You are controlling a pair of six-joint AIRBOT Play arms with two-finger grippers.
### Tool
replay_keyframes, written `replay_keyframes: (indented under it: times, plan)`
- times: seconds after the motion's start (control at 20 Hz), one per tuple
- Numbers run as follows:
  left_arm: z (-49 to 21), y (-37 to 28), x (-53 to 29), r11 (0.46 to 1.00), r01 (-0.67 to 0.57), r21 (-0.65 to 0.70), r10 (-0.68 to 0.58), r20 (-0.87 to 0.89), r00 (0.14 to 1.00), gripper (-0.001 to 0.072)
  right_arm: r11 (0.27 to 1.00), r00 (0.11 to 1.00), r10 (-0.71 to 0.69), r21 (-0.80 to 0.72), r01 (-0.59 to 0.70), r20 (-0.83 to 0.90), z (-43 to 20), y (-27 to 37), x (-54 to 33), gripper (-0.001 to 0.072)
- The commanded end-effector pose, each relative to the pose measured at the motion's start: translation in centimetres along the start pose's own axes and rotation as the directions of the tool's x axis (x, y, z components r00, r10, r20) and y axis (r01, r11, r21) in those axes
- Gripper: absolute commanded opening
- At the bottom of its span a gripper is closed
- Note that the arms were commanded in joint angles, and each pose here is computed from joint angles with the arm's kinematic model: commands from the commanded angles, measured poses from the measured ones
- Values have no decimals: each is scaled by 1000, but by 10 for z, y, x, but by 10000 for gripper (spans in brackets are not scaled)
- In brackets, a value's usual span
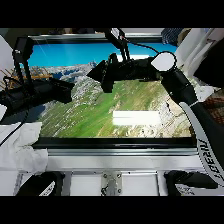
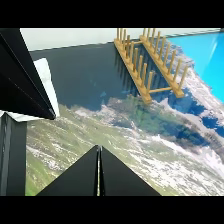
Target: Fold the clothes and pants, and hang the long-sleeved shirts on hangers.
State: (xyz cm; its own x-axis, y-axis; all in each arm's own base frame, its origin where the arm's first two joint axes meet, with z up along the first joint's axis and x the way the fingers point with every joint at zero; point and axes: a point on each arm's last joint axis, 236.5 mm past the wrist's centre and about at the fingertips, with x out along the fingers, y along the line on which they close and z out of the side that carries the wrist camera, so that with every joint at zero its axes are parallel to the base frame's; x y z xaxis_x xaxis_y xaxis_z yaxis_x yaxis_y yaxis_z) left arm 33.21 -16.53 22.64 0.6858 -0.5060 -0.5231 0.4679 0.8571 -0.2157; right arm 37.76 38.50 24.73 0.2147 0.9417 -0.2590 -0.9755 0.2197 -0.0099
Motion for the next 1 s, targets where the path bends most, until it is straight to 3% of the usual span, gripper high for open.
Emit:
replay_keyframes:
  times: [0.0, 0.7, 0.85, 0.9, 0.95]
  plan:
    - [0, 0, 0, 1000, -1, 0, 1, 0, 1000, 8, 1000, 1000, 1, 0, -1, 0, 0, 0, 0, 12]
    - [13, 2, 0, 1000, -7, -3, 7, 57, 998, 8, 999, 999, 18, 33, -19, 34, 6, 3, 2, 12]
    - [17, 23, -3, 998, -70, -1, 70, 71, 995, 9, 995, 995, 42, 85, -49, 87, 15, 6, 5, 12]
    - [17, 37, -6, 995, -102, -22, 103, 71, 992, 85, 988, 991, 81, 120, -94, 107, 18, 14, 5, 12]
    - [14, 58, -12, 988, -148, -52, 151, 58, 987, 438, 981, 986, 121, 138, -137, 117, 21, 23, 4, 12]
